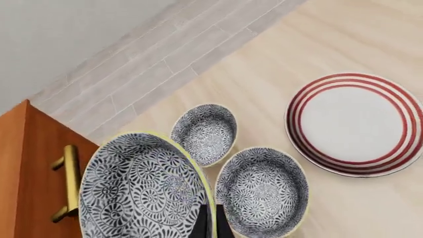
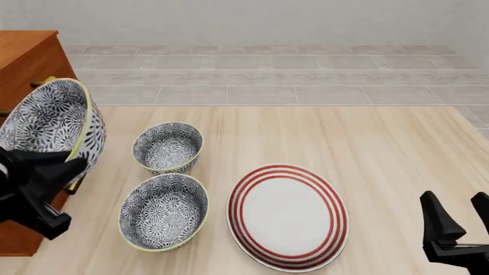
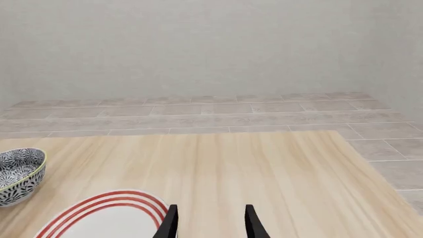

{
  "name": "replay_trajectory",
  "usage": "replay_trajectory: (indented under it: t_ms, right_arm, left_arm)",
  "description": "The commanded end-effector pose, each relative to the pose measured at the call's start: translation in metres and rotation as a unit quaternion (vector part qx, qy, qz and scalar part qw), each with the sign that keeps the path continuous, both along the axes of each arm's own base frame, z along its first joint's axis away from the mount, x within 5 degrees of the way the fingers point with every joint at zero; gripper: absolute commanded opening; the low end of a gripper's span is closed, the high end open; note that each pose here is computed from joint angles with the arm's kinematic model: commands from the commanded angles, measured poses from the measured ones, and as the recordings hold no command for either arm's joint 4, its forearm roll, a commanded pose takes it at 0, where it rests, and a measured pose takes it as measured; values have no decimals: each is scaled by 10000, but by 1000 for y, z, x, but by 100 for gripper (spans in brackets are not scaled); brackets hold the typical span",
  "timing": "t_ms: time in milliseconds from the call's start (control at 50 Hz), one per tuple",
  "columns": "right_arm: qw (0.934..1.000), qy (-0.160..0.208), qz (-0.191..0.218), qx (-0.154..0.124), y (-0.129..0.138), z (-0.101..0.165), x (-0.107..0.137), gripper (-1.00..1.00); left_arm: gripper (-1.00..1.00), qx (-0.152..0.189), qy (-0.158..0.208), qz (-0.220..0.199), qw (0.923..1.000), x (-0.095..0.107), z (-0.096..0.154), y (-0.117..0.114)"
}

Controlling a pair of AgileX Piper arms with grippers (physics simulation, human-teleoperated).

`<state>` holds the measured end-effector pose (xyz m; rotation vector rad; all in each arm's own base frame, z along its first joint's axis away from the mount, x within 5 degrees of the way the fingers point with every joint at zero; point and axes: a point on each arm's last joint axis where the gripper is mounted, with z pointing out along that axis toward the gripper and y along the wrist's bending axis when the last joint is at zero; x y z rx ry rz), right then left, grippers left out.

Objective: Put the bowl at the front on the plate.

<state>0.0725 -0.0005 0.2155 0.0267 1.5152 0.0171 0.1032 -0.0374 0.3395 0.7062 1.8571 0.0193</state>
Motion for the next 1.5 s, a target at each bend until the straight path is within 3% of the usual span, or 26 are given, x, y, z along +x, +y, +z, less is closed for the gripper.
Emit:
replay_trajectory:
  t_ms: [20, 260, 440, 640, 660, 980, 1000, 1260, 1500]
  right_arm:
    - [10000, -2, -10, 7, 0, 0, 0, 100]
    - [10000, -3, -14, 11, 0, 0, 0, 100]
    - [10000, 2, -1, -1, 0, 0, -1, 100]
    - [10000, 11, 9, -11, 0, 0, 0, 100]
    - [10000, 13, 9, -13, 0, 0, 0, 100]
    - [10000, 12, 6, -3, 0, 0, 1, 100]
    - [10000, 11, 4, -3, 0, 0, 1, 100]
    - [10000, 9, -4, -2, 0, 0, 1, 100]
    - [10000, 9, -9, -8, 0, 0, 0, 100]
  left_arm:
    - [-100, 482, -322, -776, 9953, -4, 7, -11]
    - [-100, 912, -472, -1215, 9873, -5, 2, -17]
    - [-100, 1110, -530, -1523, 9807, -3, 12, -24]
    - [-100, 1281, -591, -2019, 9692, 2, 27, -39]
    - [-100, 1377, -637, -2125, 9653, 2, 27, -41]
    - [-100, 1398, -438, -2734, 9507, 14, 54, -76]
    - [-100, 1281, -314, -2760, 9521, 15, 59, -82]
    - [-100, 1209, -135, -2973, 9470, 25, 77, -107]
    - [-100, 1317, 29, -3436, 9298, 24, 77, -138]
